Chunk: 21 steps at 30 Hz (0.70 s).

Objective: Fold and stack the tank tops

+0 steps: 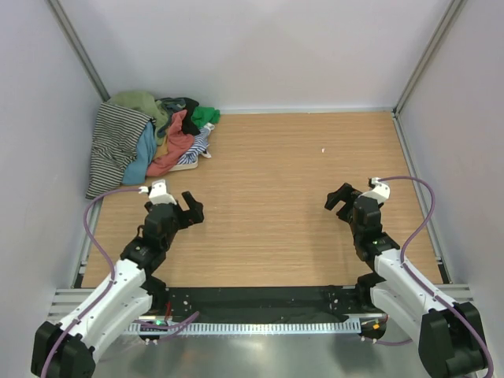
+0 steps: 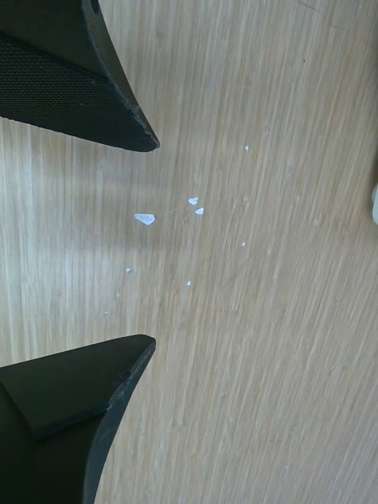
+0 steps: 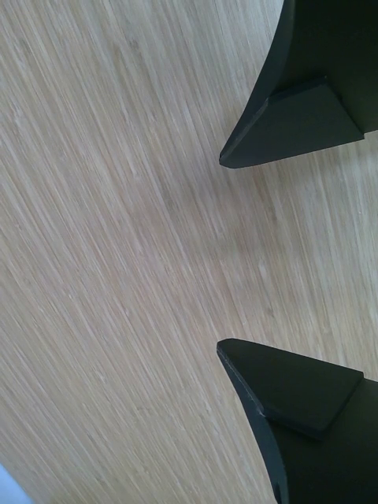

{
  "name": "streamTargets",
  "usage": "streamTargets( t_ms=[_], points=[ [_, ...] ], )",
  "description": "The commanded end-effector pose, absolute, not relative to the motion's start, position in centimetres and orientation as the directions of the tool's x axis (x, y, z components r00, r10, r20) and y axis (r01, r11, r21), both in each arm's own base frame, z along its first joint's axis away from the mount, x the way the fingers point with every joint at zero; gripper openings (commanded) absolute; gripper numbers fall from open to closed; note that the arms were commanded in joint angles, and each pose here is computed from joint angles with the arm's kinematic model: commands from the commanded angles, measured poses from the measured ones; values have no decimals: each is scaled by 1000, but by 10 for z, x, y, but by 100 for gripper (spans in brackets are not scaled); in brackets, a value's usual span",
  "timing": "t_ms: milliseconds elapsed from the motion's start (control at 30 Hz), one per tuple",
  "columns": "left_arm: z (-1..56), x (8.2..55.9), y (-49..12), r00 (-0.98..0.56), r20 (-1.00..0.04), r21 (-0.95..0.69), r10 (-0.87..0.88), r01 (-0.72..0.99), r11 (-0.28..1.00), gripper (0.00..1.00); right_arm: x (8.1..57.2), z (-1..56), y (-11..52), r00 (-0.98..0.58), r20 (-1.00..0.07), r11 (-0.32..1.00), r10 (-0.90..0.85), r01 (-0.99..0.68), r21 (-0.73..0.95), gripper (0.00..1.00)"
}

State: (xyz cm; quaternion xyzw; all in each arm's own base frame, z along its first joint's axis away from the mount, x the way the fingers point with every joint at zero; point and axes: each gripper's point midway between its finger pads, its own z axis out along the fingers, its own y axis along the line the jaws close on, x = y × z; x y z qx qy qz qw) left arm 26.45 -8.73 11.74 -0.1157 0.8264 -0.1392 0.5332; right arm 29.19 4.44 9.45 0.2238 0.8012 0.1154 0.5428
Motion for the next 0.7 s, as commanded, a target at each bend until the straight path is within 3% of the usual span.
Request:
streamTargets(
  t_ms=[0,267,500,667],
  points=[
    [131,274,-80,-343,-873,-345,-348,-72,936,100,301,118,43,-238,-829,859,507,224,461,97],
    [146,282,-42,-233,-791,-445,-566,-417,793,100,302,118,50,-251,-830,866,499,181,466,95],
    [216,332,10,-67,-718,-535,-693,-584,610,100,302,115,56,-273,-822,867,499,158,473,95],
    [224,377,46,-25,-729,-490,-685,-679,547,100,302,115,58,-279,-821,867,499,152,475,93]
  ],
)
